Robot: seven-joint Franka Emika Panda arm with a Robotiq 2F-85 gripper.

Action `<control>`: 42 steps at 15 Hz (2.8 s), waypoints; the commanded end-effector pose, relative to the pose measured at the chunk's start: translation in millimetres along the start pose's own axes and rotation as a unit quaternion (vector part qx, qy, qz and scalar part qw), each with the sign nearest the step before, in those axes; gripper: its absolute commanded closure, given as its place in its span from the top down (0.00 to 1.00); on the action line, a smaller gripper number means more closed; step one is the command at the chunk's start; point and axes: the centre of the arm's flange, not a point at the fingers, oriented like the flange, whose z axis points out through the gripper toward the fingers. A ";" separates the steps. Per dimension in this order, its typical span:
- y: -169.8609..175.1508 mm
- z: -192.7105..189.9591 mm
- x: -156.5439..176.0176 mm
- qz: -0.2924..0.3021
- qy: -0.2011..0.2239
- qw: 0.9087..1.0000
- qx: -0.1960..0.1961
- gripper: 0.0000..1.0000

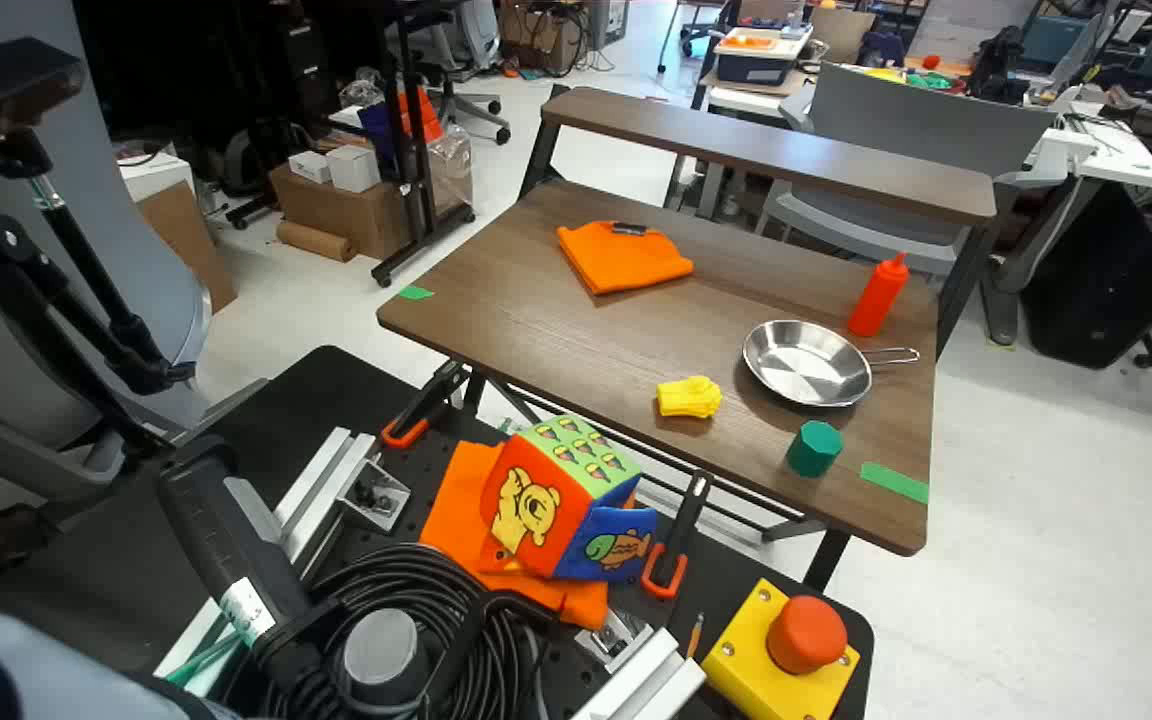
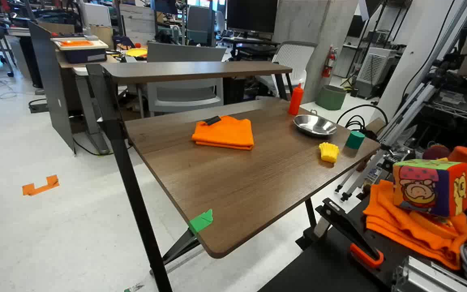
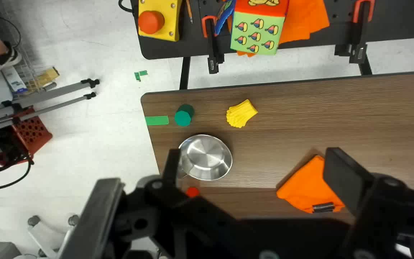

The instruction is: Put the green block on the pan

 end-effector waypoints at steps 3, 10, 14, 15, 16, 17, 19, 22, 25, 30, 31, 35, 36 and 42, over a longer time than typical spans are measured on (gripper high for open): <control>0.0 0.0 0.0 0.000 0.000 1.000 0.000 1.00; 2.0 5.1 4.5 -0.006 0.001 1.000 -0.003 1.00; 20.7 29.7 15.1 -0.020 0.002 1.000 -0.007 1.00; 29.6 39.9 18.2 -0.019 0.007 1.000 -0.010 1.00; 36.9 49.6 20.2 -0.021 0.010 1.000 -0.009 1.00; 45.4 63.6 22.9 -0.024 0.014 1.000 -0.011 1.00; 60.5 90.3 27.4 -0.025 0.021 0.999 -0.021 1.00; 83.6 132.7 33.4 -0.022 0.032 0.999 -0.029 1.00; 104.7 165.2 44.8 -0.017 0.050 0.998 -0.028 1.00; 124.9 225.2 75.1 -0.020 0.037 0.999 0.000 1.00; 124.9 237.9 82.0 -0.024 0.030 0.999 0.007 1.00; 123.5 286.3 117.6 -0.028 -0.008 0.999 0.032 1.00; 122.1 295.5 126.2 -0.029 -0.017 0.999 0.039 1.00; 109.6 345.6 165.7 -0.053 -0.049 0.995 0.070 1.00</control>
